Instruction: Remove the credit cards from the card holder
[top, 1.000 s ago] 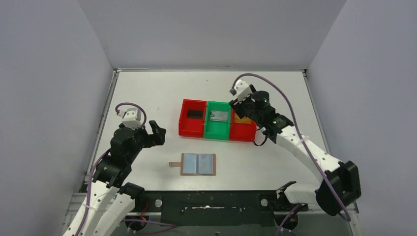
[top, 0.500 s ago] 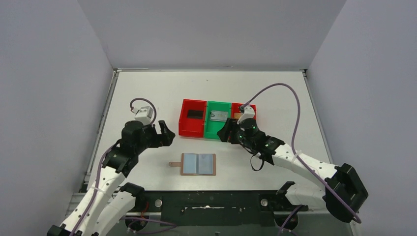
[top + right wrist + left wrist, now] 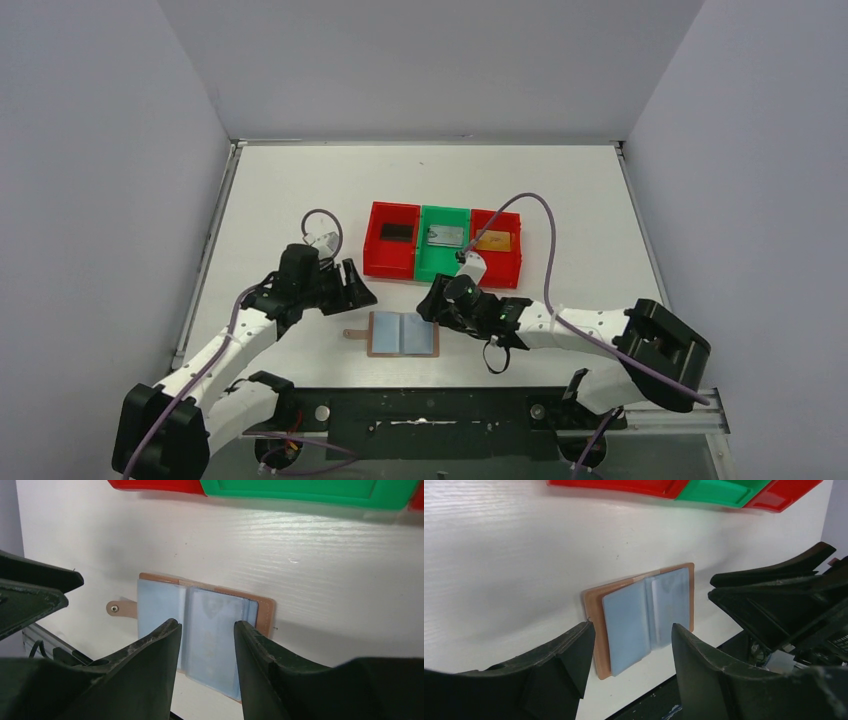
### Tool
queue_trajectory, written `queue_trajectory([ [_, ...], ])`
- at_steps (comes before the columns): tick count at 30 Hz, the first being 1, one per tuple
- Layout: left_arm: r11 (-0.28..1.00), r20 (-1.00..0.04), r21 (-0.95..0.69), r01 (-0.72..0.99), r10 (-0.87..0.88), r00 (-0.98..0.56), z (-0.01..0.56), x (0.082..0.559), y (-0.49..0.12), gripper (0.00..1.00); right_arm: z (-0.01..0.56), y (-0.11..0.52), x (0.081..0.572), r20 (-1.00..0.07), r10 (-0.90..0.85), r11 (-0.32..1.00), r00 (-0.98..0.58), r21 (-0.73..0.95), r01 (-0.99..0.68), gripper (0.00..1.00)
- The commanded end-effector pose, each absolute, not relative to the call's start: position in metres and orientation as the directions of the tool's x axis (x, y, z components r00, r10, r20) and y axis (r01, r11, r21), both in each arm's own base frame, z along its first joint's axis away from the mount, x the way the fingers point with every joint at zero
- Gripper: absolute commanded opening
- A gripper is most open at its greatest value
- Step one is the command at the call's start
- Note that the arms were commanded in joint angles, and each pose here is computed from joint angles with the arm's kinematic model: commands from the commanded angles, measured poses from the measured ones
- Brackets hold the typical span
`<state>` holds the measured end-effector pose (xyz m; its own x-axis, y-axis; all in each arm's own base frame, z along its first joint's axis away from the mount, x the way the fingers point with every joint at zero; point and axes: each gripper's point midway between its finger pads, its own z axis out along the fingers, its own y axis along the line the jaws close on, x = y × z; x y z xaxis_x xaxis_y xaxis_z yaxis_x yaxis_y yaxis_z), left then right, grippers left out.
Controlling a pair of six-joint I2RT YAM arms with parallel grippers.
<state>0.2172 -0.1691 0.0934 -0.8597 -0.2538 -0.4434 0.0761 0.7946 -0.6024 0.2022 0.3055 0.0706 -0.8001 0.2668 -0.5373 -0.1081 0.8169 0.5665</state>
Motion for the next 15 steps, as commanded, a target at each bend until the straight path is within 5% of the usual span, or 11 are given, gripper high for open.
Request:
queue_trajectory([
  [1,0.747,-0.465,-0.651,0.133,-0.254,-0.848,0.108,0.221,-0.188,0.57,0.079,0.322,0.207,-0.514,0.344,0.770,-0.786,0.634,-0.078,0.44],
  [15,0.800,-0.430,-0.594,0.081,-0.231,-0.873,0.077,0.207,-0.196,0.58,0.048,0.325,0.187,-0.454,0.305,0.796,-0.837,0.604,-0.038,0.43],
])
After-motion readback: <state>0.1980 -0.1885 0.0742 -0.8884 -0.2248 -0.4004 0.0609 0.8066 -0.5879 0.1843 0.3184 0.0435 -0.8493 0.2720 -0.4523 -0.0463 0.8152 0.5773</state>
